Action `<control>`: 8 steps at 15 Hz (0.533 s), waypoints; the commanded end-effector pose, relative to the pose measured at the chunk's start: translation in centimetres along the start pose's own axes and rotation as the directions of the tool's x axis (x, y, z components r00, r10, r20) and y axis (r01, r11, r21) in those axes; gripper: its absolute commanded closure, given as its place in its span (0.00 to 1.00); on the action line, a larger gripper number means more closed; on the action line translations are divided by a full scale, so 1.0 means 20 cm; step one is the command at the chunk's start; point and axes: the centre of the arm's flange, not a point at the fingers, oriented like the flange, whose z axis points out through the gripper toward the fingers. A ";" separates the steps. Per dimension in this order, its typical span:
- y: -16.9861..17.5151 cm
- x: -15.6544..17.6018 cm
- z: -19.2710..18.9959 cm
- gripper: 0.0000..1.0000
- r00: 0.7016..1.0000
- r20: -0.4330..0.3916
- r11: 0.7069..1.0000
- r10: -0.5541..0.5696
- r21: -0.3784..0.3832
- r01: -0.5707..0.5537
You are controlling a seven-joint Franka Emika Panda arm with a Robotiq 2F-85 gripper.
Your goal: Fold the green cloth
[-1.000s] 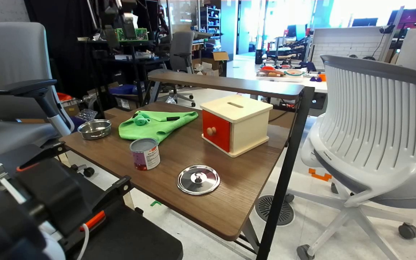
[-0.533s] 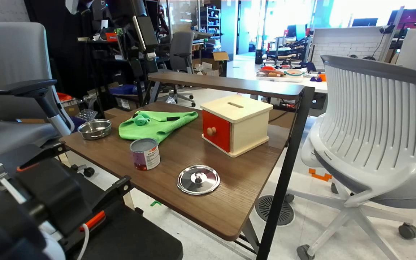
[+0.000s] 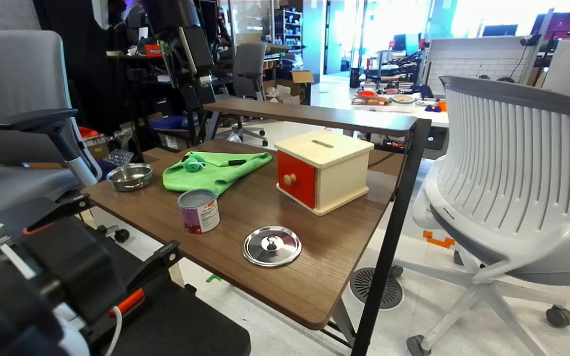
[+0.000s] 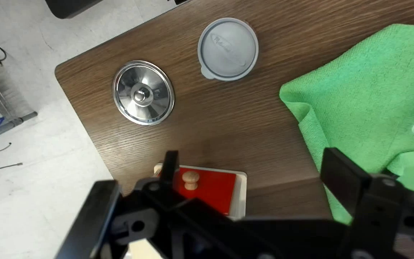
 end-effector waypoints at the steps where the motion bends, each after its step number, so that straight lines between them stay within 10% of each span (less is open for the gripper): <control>1: -0.14 0.06 0.16 0.00 0.993 -0.026 0.993 0.113 -0.010 -0.114; 8: -0.22 0.28 0.41 0.00 0.994 -0.071 0.989 0.083 0.127 -0.073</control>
